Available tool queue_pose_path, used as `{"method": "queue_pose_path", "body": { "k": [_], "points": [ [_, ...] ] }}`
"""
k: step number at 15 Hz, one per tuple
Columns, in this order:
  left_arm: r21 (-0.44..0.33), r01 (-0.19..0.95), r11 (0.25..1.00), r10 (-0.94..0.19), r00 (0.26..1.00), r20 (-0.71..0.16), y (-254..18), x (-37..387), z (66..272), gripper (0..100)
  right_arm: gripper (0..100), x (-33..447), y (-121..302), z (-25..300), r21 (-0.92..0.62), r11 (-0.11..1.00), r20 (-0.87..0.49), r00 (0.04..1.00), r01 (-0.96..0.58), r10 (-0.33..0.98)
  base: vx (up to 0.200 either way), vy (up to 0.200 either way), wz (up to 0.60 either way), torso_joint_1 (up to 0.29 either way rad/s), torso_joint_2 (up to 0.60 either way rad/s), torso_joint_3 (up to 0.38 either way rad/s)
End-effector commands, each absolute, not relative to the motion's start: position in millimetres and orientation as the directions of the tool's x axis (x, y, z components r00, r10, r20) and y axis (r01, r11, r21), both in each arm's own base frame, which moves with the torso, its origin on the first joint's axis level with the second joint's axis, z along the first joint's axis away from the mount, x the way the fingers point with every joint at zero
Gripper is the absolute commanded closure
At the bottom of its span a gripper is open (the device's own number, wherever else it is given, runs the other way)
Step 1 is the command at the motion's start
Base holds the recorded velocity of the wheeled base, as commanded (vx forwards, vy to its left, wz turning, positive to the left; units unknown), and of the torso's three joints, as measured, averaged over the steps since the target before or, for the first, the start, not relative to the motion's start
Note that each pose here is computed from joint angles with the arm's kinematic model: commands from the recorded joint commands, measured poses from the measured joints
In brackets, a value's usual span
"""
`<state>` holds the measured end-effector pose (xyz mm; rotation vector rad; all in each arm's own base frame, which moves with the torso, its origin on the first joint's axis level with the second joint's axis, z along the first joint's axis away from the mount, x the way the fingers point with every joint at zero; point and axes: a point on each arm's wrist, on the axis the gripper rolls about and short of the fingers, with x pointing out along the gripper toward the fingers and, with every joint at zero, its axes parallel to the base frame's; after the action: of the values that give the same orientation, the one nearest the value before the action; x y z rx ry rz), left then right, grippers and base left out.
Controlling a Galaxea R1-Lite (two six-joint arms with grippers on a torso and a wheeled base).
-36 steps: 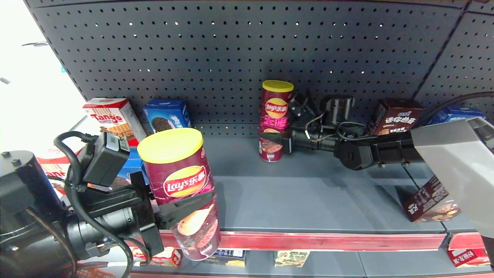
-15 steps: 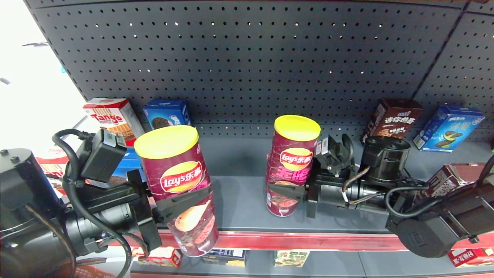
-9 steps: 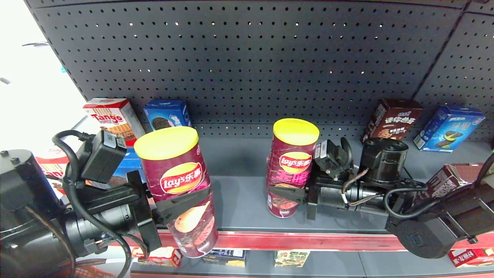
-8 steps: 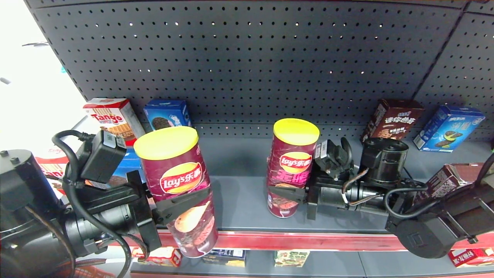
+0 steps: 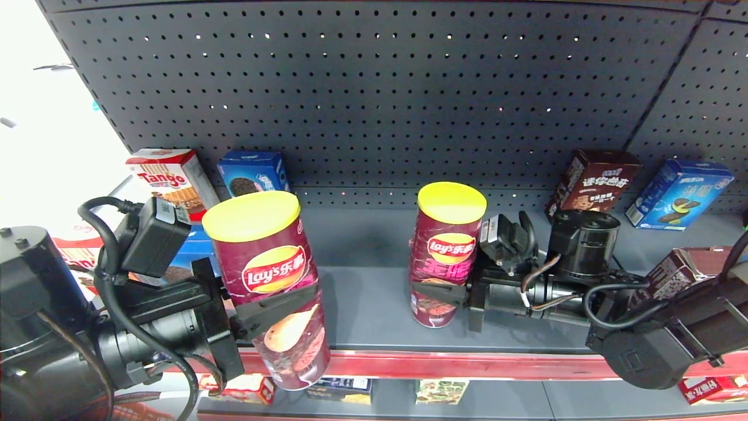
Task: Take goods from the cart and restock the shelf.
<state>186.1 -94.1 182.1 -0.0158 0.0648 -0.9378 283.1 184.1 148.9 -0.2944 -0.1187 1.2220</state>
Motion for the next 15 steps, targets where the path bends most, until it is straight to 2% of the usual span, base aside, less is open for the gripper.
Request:
{"method": "queue_pose_path", "body": {
  "k": [1, 2, 3, 11, 15],
  "points": [
    [-0.043, 0.805, 0.591, -0.806, 0.589, -0.050, -94, 186, 182, 100, 100, 282, 183, 146, -0.280, 0.309, -0.077, 0.342, -0.909, 0.936, 0.000, 0.000, 0.00, 0.000, 0.00, 0.000],
    [-0.043, 0.805, 0.591, -0.806, 0.589, -0.050, -94, 186, 182, 100, 100, 281, 183, 145, -0.277, 0.307, -0.081, 0.340, -0.910, 0.937, 0.000, 0.000, 0.00, 0.000, 0.00, 0.000],
    [-0.043, 0.805, 0.591, -0.806, 0.589, -0.050, -94, 186, 182, 100, 0, 279, 182, 144, -0.275, 0.305, -0.084, 0.339, -0.912, 0.937, 0.000, 0.000, 0.00, 0.000, 0.00, 0.000],
    [-0.043, 0.805, 0.591, -0.806, 0.589, -0.050, -94, 186, 182, 100, 0, 273, 169, 143, -0.266, 0.335, -0.097, 0.370, -0.904, 0.924, 0.000, 0.000, 0.00, 0.000, 0.00, 0.000],
    [-0.041, 0.805, 0.591, -0.806, 0.590, -0.048, -94, 187, 182, 100, 0, 257, 159, 155, -0.282, 0.355, -0.079, 0.391, -0.891, 0.917, 0.000, 0.000, 0.00, 0.000, 0.00, 0.000]
  ]
}}
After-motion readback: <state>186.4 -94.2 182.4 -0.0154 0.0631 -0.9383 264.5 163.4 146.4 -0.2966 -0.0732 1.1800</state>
